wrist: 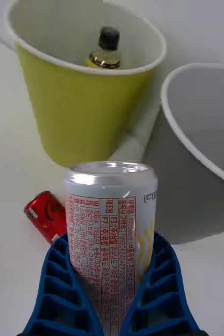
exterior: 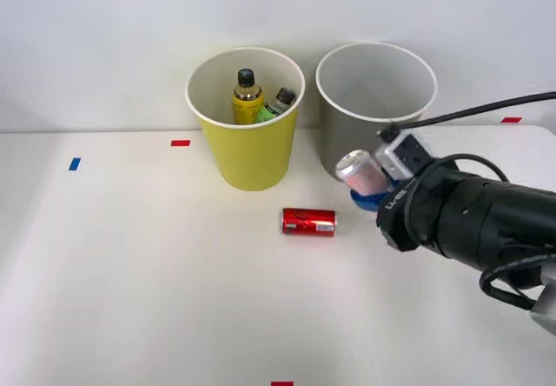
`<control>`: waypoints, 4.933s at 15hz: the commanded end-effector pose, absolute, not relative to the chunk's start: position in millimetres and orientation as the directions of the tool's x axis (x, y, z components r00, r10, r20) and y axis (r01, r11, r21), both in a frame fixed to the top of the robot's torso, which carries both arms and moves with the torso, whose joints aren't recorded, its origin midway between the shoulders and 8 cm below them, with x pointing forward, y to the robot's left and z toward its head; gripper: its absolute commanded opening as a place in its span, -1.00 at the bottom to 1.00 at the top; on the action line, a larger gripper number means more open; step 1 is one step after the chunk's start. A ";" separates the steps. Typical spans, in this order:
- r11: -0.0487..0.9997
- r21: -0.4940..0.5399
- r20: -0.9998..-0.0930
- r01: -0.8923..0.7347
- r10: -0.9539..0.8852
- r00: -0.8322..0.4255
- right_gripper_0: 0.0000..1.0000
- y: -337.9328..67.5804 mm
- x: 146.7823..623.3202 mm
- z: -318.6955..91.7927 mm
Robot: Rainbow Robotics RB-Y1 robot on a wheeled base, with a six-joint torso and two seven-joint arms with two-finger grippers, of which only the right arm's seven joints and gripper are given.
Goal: Put cans in the gray bin, plastic bottles in the light green bin
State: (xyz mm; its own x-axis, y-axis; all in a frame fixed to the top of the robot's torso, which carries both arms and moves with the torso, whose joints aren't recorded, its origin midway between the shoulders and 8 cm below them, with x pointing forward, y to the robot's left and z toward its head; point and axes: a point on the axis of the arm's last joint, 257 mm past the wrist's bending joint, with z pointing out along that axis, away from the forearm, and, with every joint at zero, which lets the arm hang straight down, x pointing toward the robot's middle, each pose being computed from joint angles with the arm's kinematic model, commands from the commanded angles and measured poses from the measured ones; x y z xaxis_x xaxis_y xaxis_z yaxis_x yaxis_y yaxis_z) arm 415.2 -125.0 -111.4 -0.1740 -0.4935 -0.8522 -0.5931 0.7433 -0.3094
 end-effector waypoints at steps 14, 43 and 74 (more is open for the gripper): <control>0.897 0.155 -0.978 -0.415 0.197 0.061 -1.00 -181.5 506.3 48.5; 0.922 -0.073 -0.990 -0.380 -0.023 0.136 1.00 -138.1 586.2 16.8; 0.996 -0.033 -0.980 -0.084 -0.016 0.199 1.00 -261.8 411.8 -162.2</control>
State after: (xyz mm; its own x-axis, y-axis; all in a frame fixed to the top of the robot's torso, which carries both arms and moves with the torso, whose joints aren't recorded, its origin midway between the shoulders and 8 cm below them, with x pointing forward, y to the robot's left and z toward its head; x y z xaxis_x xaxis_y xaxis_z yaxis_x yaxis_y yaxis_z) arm 418.5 -264.0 -157.1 0.1996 -0.0002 -0.9799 -0.0898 0.9958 -0.0185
